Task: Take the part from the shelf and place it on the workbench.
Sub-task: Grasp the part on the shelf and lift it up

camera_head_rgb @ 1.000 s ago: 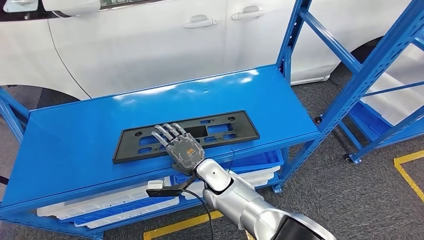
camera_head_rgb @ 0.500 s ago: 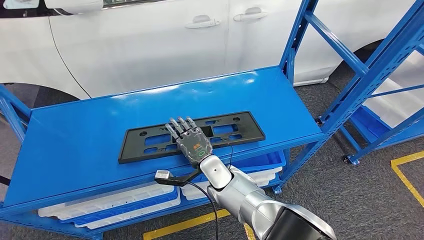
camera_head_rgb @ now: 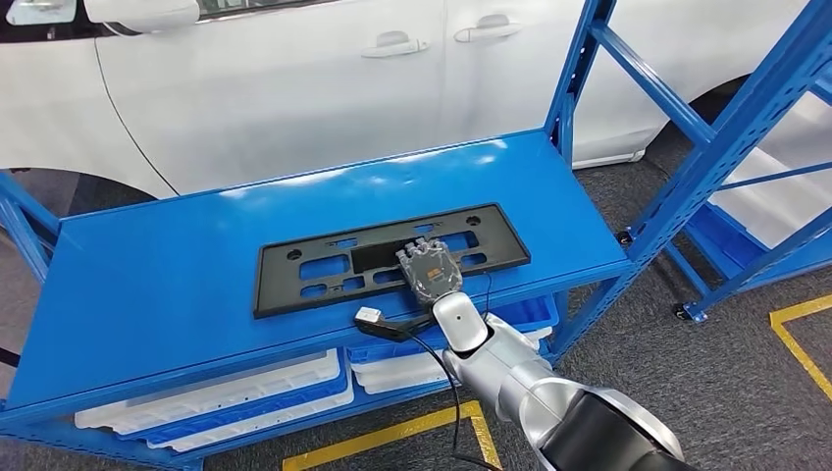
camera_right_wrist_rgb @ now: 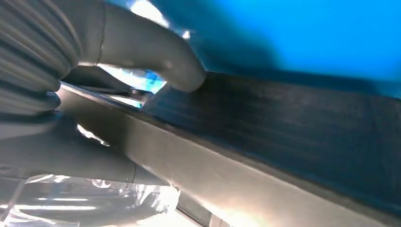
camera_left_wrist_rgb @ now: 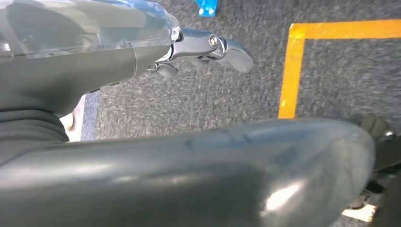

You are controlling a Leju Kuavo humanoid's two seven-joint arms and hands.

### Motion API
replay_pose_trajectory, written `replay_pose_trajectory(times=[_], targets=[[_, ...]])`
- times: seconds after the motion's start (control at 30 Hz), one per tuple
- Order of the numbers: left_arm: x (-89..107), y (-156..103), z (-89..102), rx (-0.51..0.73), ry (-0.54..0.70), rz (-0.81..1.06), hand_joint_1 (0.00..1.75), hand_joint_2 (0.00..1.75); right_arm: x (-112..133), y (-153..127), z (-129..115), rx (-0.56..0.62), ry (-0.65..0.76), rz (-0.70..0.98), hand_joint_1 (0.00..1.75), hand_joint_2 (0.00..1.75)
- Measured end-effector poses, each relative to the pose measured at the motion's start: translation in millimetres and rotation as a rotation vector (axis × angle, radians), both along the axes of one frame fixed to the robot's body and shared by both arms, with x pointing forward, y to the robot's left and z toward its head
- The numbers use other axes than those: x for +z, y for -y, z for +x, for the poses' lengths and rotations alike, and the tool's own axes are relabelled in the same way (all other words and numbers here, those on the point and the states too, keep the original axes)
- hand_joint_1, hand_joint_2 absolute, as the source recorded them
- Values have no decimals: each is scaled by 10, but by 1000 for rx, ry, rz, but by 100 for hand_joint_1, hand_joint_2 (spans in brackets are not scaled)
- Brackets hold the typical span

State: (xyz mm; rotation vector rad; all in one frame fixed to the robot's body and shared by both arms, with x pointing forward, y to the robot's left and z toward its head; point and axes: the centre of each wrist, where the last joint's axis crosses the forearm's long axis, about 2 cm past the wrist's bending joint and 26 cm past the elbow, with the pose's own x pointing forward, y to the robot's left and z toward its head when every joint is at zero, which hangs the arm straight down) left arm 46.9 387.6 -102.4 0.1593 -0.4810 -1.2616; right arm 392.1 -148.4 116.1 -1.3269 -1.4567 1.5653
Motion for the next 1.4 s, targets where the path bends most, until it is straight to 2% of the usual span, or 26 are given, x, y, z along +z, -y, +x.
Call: replay_pose_trajectory(times=[0.33,0.47,0.9,1.0,1.07,1.2,1.3,1.4], targets=[[11,-46,19,-20,4,-10,0,0,-16,75,15,-1,0,10,175,175],[14,-53,37,-51,17,-44,0,175,-14,112,26,-10,6,21,175,175],[18,-30,94,-94,26,-45,0,175,-21,191,32,36,6,124,175,175],[18,-27,98,-99,21,-44,0,175,8,198,48,92,-6,210,175,175],[17,-26,99,-100,9,-45,0,175,67,194,78,184,-37,363,175,175],[16,-23,100,-101,-18,-63,0,175,302,145,164,397,-105,808,175,175],[12,-18,87,-104,-36,-87,0,175,460,189,90,528,-169,1129,175,175],[11,-24,77,-106,-51,-110,0,175,776,273,-38,761,-194,1412,175,175]])
